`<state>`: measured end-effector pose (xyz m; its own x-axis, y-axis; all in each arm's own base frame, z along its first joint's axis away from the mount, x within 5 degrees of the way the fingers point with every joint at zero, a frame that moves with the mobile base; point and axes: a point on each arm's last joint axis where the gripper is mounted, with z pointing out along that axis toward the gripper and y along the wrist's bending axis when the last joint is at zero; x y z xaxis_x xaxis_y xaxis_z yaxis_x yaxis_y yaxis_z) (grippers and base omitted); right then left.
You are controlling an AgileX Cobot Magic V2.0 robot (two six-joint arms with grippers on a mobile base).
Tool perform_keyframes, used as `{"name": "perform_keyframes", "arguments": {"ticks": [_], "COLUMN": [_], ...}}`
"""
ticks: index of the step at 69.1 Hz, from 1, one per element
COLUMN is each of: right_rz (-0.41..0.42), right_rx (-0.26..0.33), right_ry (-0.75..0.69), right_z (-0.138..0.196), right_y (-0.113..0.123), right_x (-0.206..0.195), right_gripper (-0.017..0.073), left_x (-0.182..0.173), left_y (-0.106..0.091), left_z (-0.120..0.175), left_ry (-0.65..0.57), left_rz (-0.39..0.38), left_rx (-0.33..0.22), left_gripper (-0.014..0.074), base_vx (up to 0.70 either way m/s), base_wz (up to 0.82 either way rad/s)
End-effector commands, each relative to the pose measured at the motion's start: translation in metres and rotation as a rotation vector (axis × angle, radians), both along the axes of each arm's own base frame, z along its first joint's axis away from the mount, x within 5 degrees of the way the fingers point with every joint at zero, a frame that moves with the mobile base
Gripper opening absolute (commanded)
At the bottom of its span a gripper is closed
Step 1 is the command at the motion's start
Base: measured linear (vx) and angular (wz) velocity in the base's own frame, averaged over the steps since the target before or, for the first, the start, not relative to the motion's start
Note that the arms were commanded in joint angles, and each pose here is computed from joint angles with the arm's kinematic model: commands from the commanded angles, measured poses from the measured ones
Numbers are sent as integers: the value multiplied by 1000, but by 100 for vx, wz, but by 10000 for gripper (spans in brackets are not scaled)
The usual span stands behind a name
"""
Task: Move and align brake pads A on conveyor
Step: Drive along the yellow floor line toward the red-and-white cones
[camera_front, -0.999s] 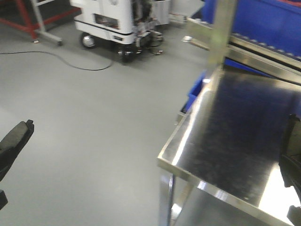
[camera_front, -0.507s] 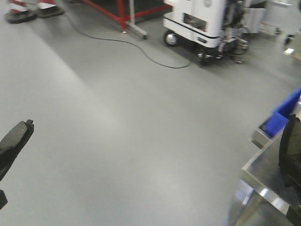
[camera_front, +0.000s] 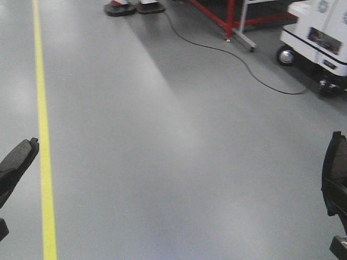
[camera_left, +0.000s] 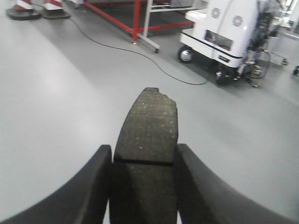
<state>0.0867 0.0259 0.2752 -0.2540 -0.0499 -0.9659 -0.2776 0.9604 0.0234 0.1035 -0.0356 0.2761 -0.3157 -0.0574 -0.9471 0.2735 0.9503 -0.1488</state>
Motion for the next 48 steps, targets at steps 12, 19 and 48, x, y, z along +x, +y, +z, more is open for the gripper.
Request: {"name": "perform_keyframes", "arguments": {"ticks": [12, 19, 48], "right_rz": [24, 24, 24], "right_rx": [21, 21, 20], "right_ry": [-120, -120, -119], "right_z": [18, 18, 18], "right_y": [2, 2, 2], "right_x": [1, 1, 1], "right_gripper": [3, 3, 3], "left_x": [2, 2, 2], "left_y": [-2, -2, -2], "left_z": [19, 19, 19], "left_ry": [-117, -117, -117], "left_rz": [-15, -15, -15], "left_rx": [-44, -44, -44], "left_gripper": [108, 108, 108], "base_vx": [15, 15, 17], "base_wz": [52, 55, 52]}}
